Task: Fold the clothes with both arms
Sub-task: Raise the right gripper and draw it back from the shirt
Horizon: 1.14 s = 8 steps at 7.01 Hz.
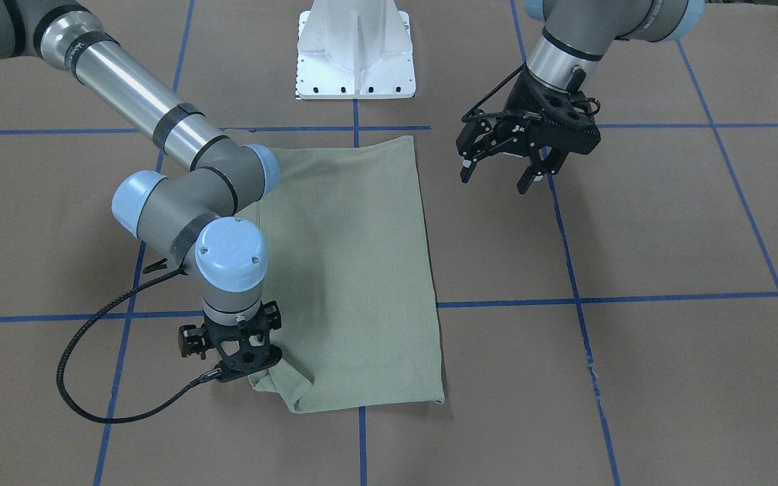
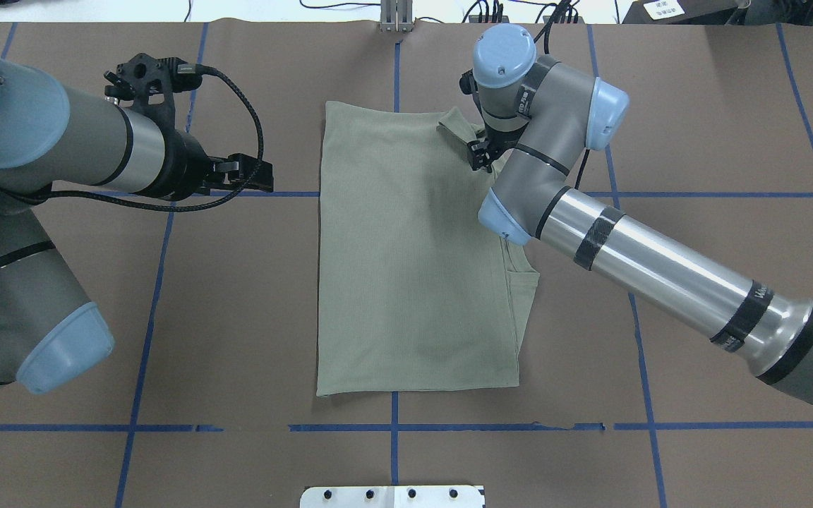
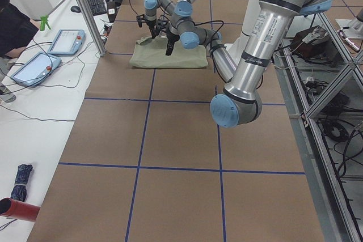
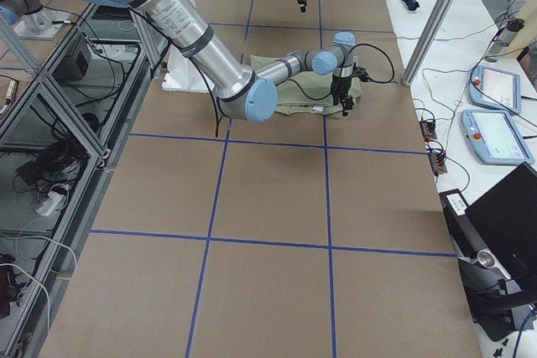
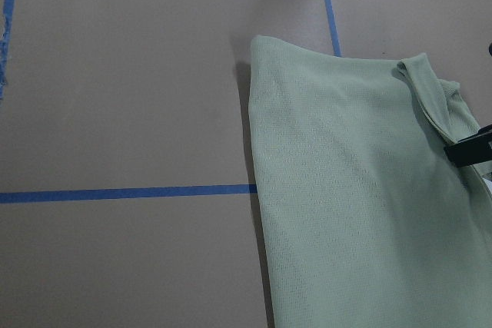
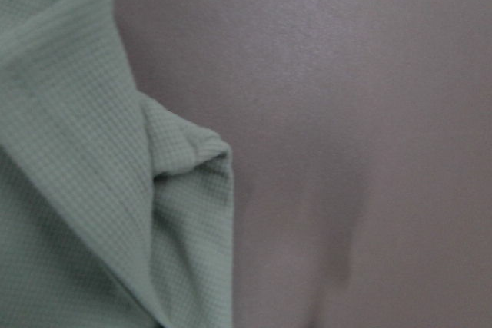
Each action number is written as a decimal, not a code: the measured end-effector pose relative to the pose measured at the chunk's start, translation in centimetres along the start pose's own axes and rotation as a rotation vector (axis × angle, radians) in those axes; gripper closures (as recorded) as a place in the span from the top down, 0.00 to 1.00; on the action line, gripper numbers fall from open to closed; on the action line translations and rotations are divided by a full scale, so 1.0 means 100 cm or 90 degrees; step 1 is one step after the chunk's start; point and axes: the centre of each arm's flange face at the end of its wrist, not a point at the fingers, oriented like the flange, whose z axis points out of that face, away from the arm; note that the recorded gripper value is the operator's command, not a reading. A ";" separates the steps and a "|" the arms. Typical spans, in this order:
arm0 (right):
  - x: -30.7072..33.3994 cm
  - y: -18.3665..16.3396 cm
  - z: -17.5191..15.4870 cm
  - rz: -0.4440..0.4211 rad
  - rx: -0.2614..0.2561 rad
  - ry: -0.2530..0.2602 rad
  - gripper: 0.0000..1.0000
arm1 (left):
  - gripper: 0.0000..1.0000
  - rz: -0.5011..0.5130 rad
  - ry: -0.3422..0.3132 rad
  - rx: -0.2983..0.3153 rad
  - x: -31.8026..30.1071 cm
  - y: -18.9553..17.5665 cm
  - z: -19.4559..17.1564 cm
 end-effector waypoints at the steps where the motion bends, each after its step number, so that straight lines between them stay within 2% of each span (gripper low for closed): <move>1: 0.009 -0.001 0.001 0.000 -0.001 0.000 1.00 | 1.00 0.000 0.000 0.000 0.000 0.000 0.000; 4: 0.005 -0.010 -0.022 0.003 0.011 -0.026 1.00 | 1.00 0.000 -0.002 0.000 -0.002 -0.001 0.001; 6: -0.023 -0.023 -0.040 0.004 0.021 -0.039 1.00 | 1.00 0.004 -0.004 0.002 -0.004 -0.002 0.000; 8: -0.053 -0.040 -0.040 0.002 0.030 -0.047 1.00 | 1.00 0.005 -0.006 0.005 -0.006 -0.005 -0.001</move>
